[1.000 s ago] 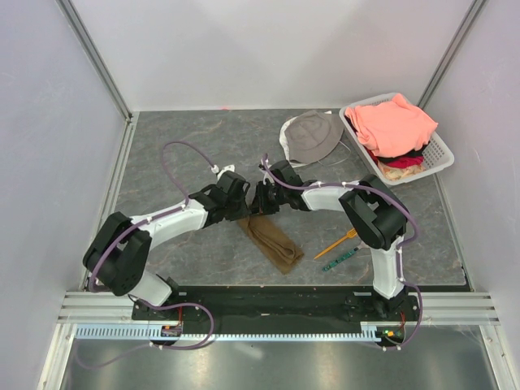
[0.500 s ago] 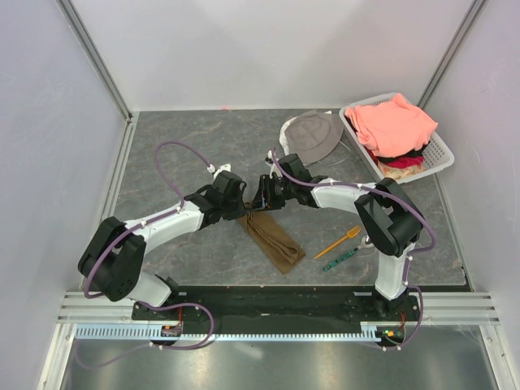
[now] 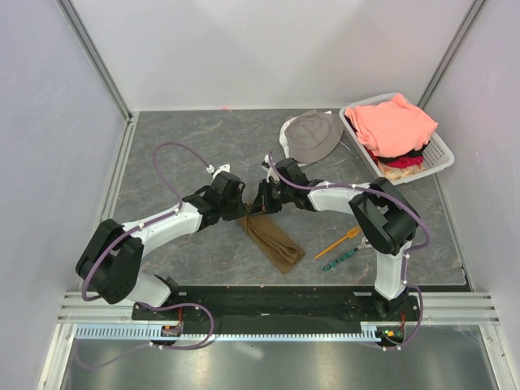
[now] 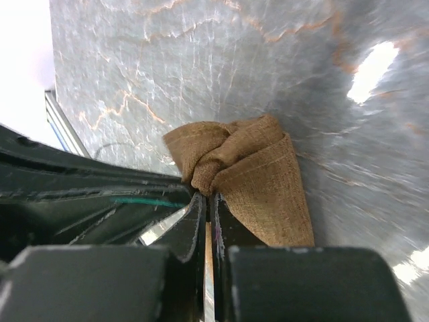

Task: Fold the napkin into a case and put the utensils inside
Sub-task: Stuff the top corner of the smaller-rectangle-folded napkin into the folded napkin.

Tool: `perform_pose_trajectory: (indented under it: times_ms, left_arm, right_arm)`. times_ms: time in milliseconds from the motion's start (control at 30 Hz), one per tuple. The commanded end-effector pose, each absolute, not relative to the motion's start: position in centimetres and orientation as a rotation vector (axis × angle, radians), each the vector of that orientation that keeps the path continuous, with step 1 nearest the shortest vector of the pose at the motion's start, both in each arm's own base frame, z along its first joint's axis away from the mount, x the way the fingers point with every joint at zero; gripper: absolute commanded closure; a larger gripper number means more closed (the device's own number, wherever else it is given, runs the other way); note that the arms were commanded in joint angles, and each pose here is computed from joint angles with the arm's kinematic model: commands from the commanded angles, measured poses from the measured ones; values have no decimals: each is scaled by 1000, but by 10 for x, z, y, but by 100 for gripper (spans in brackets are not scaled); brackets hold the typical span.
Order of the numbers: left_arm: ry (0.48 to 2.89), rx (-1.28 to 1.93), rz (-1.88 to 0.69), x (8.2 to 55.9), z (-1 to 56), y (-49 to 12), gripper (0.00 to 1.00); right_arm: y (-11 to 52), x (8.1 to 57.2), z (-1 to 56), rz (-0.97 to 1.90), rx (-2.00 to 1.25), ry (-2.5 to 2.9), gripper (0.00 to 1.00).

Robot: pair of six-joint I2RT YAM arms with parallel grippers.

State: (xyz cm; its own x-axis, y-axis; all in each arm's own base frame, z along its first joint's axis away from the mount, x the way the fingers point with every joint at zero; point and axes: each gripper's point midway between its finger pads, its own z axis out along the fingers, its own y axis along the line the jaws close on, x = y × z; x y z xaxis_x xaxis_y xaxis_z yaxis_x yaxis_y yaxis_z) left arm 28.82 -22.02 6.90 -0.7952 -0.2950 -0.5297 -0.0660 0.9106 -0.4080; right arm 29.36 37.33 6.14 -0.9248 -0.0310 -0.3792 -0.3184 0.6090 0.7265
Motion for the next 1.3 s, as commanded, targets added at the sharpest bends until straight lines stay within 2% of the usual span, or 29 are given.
perform_pose_trajectory:
  times_ms: [0, 100, 200, 233, 333, 633, 767, 900, 967, 1267]
  left_arm:
    - [2411, -297, -584, 294, 80, -230, 98]
    - [2423, -313, -571, 294, 76, -229, 98]
    - [2428, -341, -536, 293, 71, -222, 98]
    - [2433, -341, -528, 292, 69, -219, 98]
    - [2433, -347, -503, 291, 68, -214, 98]
    - [2431, -335, -520, 288, 70, -215, 98]
    - [2429, -332, -523, 289, 71, -216, 98]
    - [2426, -331, -523, 290, 72, -216, 98]
    - [2432, -331, -525, 289, 70, -216, 98]
    - [2426, -325, -553, 292, 72, -222, 98]
  right_arm:
    - [408, 275, 48, 1331, -354, 2507, 98]
    - [411, 274, 36, 1319, -382, 2525, 98]
    - [384, 292, 39, 1273, -311, 2524, 93]
    - [380, 292, 42, 1271, -310, 2521, 84]
    - [365, 295, 53, 1245, -317, 2514, 68]
    - [357, 289, 68, 1236, -330, 2488, 51]
    - [359, 292, 66, 1243, -324, 2486, 53]
    - [361, 295, 68, 1247, -310, 2471, 64]
    - [363, 298, 70, 1247, -308, 2460, 66]
    - [376, 305, 60, 1253, -329, 2473, 65]
